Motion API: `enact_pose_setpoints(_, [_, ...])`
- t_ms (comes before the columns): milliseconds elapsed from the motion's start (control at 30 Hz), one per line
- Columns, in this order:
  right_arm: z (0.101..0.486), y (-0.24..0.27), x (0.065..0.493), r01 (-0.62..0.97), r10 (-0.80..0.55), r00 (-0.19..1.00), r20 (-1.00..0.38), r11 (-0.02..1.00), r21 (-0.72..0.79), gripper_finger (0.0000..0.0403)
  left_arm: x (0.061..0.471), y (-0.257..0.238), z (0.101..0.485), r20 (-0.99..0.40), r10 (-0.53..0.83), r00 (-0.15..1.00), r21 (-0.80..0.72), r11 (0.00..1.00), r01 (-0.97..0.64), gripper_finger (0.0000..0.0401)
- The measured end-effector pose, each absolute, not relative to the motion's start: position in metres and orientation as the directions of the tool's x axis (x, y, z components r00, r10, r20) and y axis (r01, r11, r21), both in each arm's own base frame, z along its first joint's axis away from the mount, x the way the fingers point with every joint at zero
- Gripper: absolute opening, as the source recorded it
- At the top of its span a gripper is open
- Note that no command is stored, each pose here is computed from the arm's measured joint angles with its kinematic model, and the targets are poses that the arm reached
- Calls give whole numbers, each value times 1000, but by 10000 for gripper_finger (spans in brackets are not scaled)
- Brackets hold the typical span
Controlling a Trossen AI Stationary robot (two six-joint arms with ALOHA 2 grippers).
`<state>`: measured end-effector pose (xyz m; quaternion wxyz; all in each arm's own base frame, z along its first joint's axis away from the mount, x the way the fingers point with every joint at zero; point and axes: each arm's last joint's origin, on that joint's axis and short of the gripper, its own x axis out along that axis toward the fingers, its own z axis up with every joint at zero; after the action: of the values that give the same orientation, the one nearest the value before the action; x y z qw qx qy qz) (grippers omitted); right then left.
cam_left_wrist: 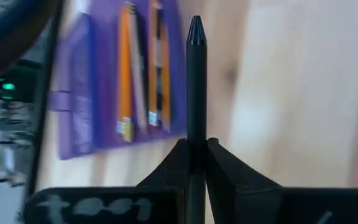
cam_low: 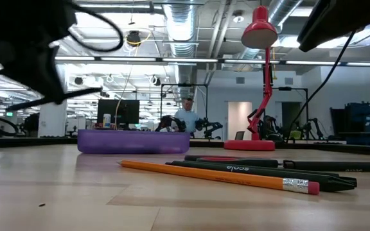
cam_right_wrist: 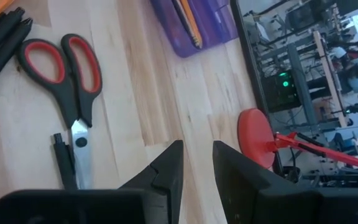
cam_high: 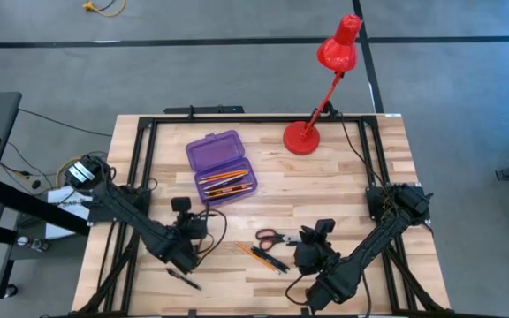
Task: Pick & place school supplies into a supply box
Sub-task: Put the black pen into the purple supply box
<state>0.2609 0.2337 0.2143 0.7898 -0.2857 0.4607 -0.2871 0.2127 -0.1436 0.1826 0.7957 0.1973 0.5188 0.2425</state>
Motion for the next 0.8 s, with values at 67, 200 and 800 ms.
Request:
enact_pose_setpoints(67, [215, 234, 261, 191, -719, 416, -556, 667, -720, 82, 218, -137, 186, -704, 621, 344, 591, 781, -202, 12])
enact_pose_setpoints(200, [215, 233, 261, 193, -726, 425, -540, 656, -730, 82, 235, -118, 189, -660, 668, 345, 619, 743, -255, 12])
enact_pose_setpoints(800, [215, 232, 262, 196, -728, 421, -541, 655, -729, 82, 308, -13, 196, -683, 617, 391, 562, 786, -259, 11])
